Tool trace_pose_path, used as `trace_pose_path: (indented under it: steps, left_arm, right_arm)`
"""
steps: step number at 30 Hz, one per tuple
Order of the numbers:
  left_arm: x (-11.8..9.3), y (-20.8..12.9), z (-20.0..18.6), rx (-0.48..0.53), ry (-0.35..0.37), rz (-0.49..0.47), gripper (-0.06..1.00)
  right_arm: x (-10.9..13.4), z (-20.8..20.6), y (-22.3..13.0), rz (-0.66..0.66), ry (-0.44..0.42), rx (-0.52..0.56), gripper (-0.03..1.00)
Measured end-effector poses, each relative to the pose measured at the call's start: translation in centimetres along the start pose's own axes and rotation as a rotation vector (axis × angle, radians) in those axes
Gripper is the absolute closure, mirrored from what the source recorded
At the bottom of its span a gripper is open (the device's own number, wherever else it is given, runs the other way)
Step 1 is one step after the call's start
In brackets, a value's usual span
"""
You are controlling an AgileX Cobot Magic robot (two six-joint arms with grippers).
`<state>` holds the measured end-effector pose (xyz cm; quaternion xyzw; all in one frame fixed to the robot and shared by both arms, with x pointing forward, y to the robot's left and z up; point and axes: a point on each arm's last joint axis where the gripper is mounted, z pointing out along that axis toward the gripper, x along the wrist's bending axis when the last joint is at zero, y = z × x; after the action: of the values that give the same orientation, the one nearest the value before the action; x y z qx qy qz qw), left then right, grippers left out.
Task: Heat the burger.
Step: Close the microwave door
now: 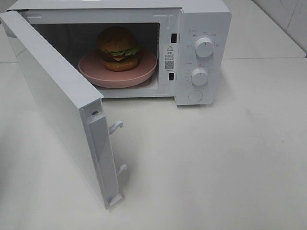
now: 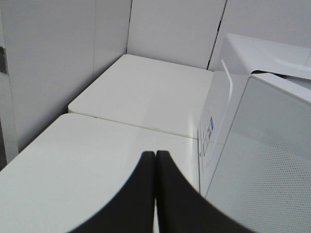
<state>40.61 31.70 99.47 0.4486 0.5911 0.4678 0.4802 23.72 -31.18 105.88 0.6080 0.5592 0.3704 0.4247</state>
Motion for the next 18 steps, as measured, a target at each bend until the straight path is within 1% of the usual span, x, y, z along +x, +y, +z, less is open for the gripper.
trace_pose_path:
  steps: [2,3,5,8,10,11,13,16,18]
  left_arm:
    - [-0.4,-0.2,0.9,0.029,-0.031,0.024,0.94]
    - [-0.4,-0.2,0.9,0.029,-0.031,0.024,0.94]
    - [-1.0,-0.6,1.8,0.048,-0.097,0.052,0.94]
    - [-1.1,-0.8,2.0,0.051,-0.109,0.047,0.94]
    - [-1.5,-1.7,2.9,0.072,-0.166,0.041,0.94]
    - [-1.5,-1.7,2.9,0.072,-0.166,0.041,0.94]
    - [-2.0,-2.3,3.7,0.101,-0.206,0.053,0.94]
    - [-2.2,-2.5,4.1,0.111,-0.214,0.053,0.94]
    - [-3.6,-3.4,5.1,0.153,-0.279,0.066,0.94]
  right_arm:
    - [0.0,0.0,0.0,0.0,0.0,0.0,0.25]
    - [0.0,0.0,0.0,0.0,0.0,0.0,0.25]
    - [0.0,0.0,0.0,0.0,0.0,0.0,0.25]
    - [0.0,0.0,0.0,0.0,0.0,0.0,0.25]
    - [0.0,0.0,0.0,0.0,0.0,0.0,0.25]
    - [0.0,0.0,0.0,0.0,0.0,0.0,0.25]
    - [0.0,0.0,0.0,0.0,0.0,0.0,0.25]
    - [0.0,0.0,0.0,0.0,0.0,0.0,0.25]
    - [0.0,0.0,0.0,0.0,0.0,0.0,0.25]
